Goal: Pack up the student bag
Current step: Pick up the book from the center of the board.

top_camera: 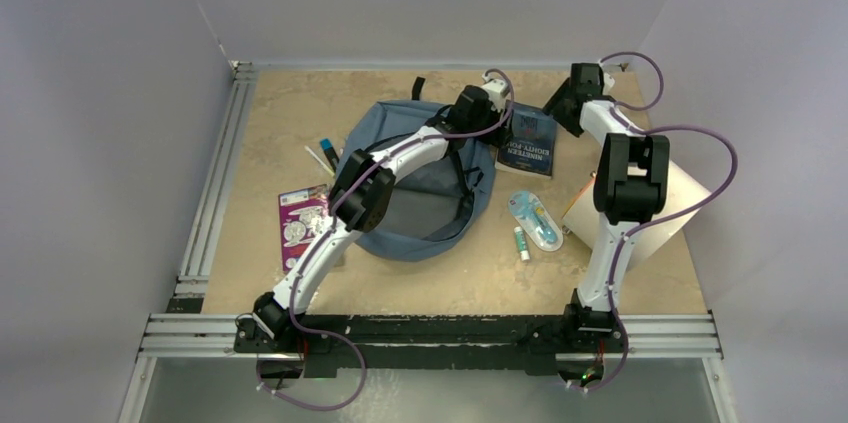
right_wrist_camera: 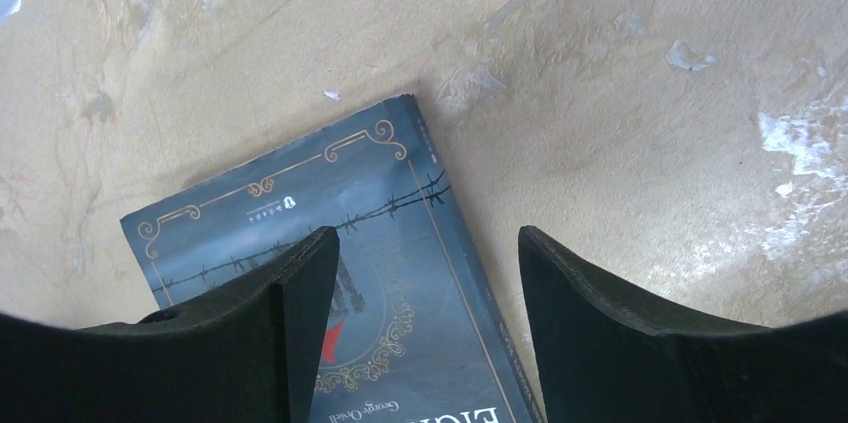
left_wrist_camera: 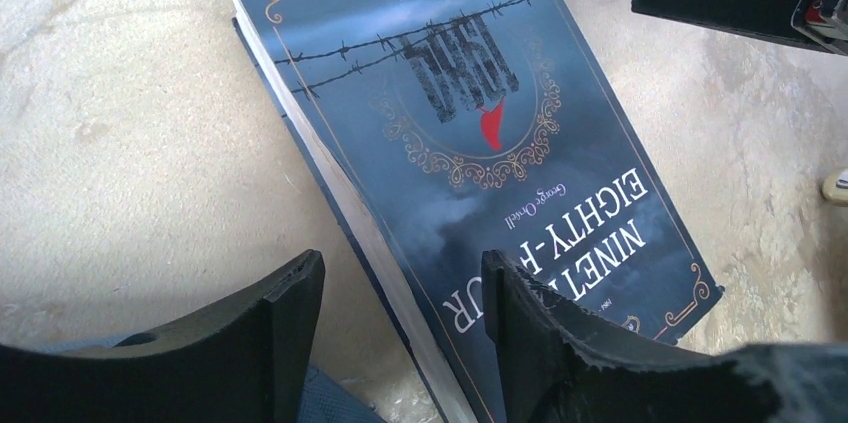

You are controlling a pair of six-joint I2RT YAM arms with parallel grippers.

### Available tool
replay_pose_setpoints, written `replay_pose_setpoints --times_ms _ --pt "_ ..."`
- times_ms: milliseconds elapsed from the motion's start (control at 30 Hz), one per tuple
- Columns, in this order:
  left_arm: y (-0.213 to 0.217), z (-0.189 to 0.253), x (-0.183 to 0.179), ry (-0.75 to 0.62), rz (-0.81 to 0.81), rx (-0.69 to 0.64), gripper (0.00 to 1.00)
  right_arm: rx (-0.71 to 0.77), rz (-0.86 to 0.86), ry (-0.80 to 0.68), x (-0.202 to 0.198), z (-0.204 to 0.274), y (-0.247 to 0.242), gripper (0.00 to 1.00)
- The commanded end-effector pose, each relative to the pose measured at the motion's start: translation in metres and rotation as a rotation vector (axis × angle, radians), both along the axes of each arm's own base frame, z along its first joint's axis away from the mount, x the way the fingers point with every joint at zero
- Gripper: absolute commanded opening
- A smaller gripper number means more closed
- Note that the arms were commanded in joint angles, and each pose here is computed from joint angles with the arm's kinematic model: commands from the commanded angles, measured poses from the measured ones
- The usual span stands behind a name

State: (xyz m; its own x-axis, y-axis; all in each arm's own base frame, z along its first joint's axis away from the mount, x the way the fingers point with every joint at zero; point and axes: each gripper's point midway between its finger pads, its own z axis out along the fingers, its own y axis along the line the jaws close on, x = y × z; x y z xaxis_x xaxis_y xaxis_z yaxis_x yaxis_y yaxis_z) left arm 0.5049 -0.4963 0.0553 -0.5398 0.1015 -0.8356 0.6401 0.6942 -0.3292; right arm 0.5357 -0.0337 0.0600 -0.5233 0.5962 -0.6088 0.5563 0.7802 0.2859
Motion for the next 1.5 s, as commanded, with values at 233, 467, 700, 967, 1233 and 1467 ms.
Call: replay_pose_setpoints --times_ms 233,467,700,967,1233,1467 --pt "-0.004 -0.047 -0.024 0.134 -0.079 -0.002 0.44 0.047 0.068 -0.003 0.000 0.004 0.005 0.69" --pt "0.014 -0.065 -0.024 0.244 -0.066 -0.037 0.00 0.079 0.094 0.014 -0.005 -0.004 0.007 0.69" --pt "0.039 -0.076 -0.015 0.284 -0.017 -0.022 0.00 0.103 0.128 0.007 -0.006 0.001 0.014 0.69" --pt "0.058 -0.100 -0.012 0.320 0.032 0.042 0.00 0.137 0.169 0.050 -0.011 -0.015 0.023 0.70" --pt "0.074 -0.110 -0.007 0.349 0.092 0.075 0.00 0.137 0.157 0.103 -0.018 -0.038 0.021 0.71" --pt "0.075 -0.113 -0.009 0.368 0.086 0.069 0.00 0.191 0.196 0.114 -0.023 -0.050 0.033 0.72"
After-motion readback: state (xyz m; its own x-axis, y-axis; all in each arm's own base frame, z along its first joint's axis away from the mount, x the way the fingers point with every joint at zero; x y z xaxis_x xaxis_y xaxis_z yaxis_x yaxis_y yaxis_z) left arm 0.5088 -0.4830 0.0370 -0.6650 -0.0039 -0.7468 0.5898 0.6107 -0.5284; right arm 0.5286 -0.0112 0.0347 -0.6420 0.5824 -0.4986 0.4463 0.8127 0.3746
